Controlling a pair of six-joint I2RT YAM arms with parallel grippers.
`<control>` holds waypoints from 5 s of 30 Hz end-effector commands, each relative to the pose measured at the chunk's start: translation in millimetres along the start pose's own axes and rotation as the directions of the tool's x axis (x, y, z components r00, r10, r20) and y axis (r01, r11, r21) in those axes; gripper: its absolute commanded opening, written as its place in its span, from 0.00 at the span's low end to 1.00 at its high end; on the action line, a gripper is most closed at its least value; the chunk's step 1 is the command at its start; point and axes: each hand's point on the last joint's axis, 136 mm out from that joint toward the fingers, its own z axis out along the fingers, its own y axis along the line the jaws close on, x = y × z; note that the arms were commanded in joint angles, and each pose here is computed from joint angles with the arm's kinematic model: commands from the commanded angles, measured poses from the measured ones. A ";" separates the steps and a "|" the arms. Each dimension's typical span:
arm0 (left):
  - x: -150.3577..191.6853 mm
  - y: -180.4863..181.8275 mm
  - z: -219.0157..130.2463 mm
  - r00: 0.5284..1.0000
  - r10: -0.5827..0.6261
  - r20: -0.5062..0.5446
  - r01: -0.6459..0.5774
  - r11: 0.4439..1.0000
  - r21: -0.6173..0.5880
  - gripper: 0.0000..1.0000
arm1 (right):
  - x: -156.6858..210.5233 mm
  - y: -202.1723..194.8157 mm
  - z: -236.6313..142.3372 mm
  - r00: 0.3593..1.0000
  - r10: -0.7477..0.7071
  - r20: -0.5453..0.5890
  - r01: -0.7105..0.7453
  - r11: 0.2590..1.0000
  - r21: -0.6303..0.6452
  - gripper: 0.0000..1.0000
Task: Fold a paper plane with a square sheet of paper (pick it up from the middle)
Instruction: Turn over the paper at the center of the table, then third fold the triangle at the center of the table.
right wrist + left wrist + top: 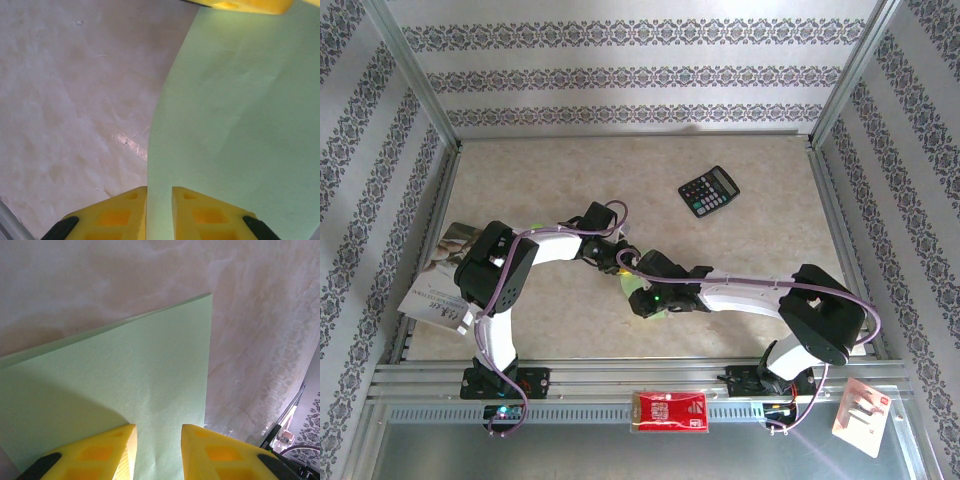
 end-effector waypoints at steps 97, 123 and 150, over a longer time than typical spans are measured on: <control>5.6 30.1 14.9 0.997 0.022 -0.067 -0.031 0.991 -0.131 0.25 | -37.4 -53.7 -3.0 0.991 0.131 -0.027 -0.133 0.969 -0.206 0.07; 7.0 31.7 14.3 0.997 0.027 -0.071 -0.037 0.990 -0.136 0.25 | -32.5 -59.8 6.9 0.989 0.141 -0.047 -0.148 0.969 -0.198 0.07; 8.1 32.9 14.2 0.997 0.028 -0.073 -0.038 0.990 -0.139 0.24 | -30.3 -66.3 3.8 0.989 0.138 -0.051 -0.145 0.973 -0.181 0.07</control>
